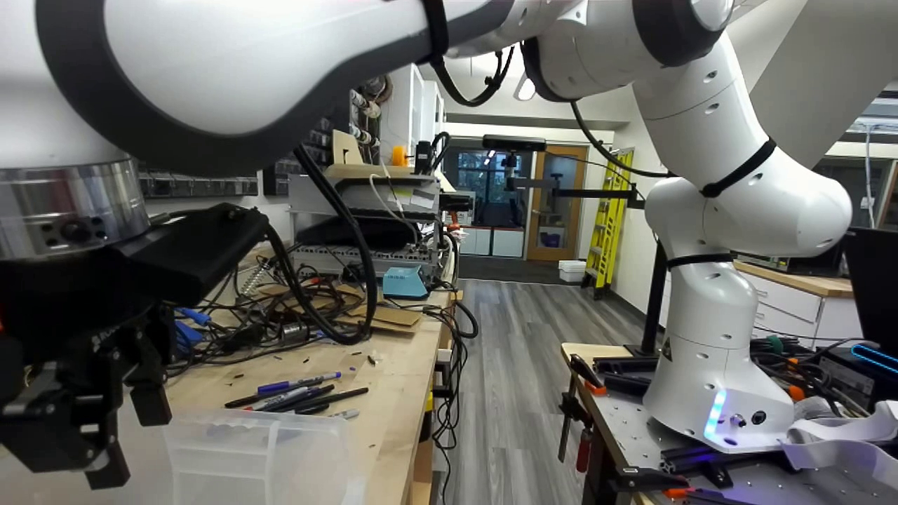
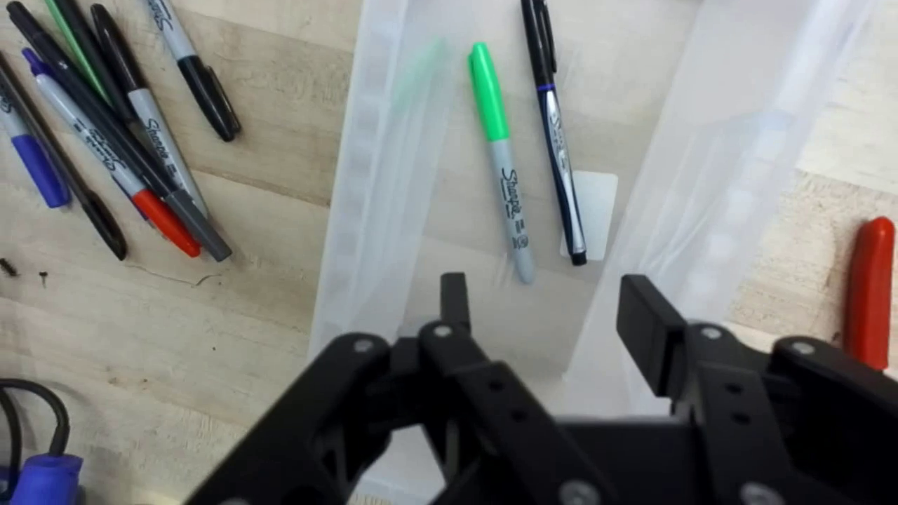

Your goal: Put the green marker into the box.

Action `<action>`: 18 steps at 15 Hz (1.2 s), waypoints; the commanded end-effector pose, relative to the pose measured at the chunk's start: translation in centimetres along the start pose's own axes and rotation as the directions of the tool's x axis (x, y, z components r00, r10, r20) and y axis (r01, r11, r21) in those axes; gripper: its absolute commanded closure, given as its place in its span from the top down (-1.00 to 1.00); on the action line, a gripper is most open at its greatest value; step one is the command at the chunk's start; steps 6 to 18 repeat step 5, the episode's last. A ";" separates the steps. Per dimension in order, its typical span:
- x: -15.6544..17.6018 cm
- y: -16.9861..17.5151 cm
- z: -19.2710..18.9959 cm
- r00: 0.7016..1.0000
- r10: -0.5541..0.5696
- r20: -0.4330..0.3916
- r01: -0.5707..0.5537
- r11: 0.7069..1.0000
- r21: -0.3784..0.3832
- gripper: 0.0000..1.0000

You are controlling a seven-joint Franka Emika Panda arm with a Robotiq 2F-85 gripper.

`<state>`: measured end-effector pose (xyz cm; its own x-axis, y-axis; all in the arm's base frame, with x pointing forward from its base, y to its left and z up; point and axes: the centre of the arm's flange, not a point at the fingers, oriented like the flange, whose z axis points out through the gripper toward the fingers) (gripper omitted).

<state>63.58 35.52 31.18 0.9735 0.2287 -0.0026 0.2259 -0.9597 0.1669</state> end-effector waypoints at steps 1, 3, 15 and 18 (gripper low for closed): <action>-0.5 1.3 -3.3 0.999 0.039 -0.025 -0.039 0.999 -0.016 0.80; -0.4 1.7 -3.8 0.999 0.032 -0.029 -0.033 0.999 -0.035 0.97; 0.4 1.4 -2.7 0.999 0.020 -0.040 -0.020 1.000 -0.005 0.81; 0.4 1.4 -2.7 0.999 0.020 -0.040 -0.020 1.000 -0.005 0.81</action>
